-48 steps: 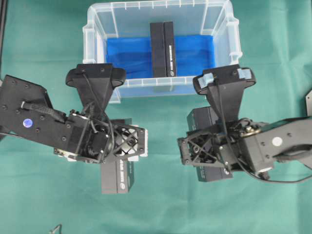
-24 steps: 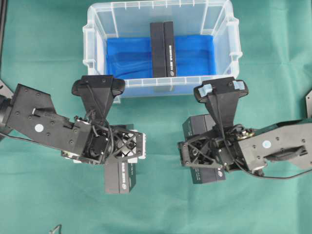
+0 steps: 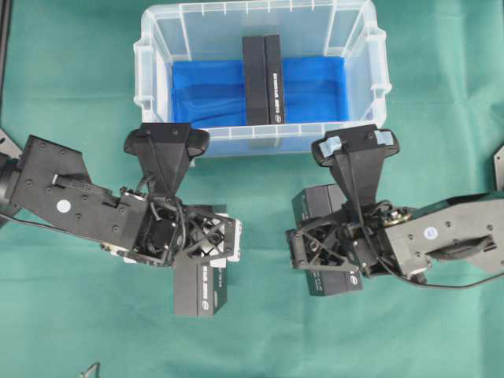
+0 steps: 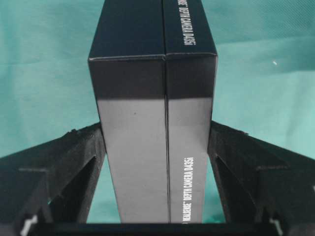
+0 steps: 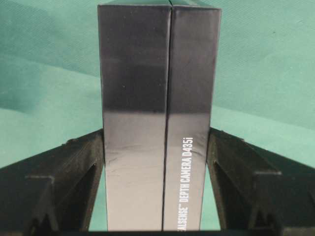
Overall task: Take the box out of the case with both arms.
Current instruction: 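Lower both held boxes onto the cloth in front of the bin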
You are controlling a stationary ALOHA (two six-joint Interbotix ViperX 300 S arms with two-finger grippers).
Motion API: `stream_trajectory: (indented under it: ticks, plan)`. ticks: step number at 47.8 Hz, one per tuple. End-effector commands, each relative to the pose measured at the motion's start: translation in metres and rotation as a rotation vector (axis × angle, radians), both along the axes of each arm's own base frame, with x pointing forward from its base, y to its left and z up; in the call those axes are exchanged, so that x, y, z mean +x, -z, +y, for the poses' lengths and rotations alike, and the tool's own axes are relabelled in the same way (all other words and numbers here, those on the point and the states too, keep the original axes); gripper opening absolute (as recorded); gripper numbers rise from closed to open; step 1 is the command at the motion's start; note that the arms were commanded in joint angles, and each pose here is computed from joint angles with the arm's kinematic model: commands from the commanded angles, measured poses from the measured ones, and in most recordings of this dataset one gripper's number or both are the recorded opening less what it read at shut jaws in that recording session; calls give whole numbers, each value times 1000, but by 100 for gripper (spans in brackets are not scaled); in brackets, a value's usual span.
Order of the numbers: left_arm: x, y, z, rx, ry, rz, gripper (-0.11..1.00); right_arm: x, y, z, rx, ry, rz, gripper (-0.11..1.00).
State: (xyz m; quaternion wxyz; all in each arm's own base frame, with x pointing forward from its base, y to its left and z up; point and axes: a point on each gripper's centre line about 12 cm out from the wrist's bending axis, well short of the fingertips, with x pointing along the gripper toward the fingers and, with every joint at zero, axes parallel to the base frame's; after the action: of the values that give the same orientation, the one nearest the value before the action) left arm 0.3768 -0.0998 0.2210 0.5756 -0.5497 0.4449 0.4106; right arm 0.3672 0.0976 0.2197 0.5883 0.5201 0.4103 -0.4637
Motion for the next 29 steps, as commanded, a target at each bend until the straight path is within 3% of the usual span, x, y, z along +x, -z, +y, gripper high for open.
stream_trajectory:
  ticks: [1,9,16,24,29]
  plan:
    - [4,-12,-2,-24,-1,-52,62,2,-10,2,3,-12,-37,66]
    - [4,-13,-3,-28,-2,-53,63,0,-9,8,4,-28,-37,66]
    - [4,-13,-4,-28,-2,-50,86,0,-8,7,-9,-35,-35,66]
    - [3,-13,-5,-28,1,-50,85,0,-9,6,-9,-29,-35,67]
    - [4,-14,-6,-28,4,-51,85,0,-10,7,-5,-23,-35,88]
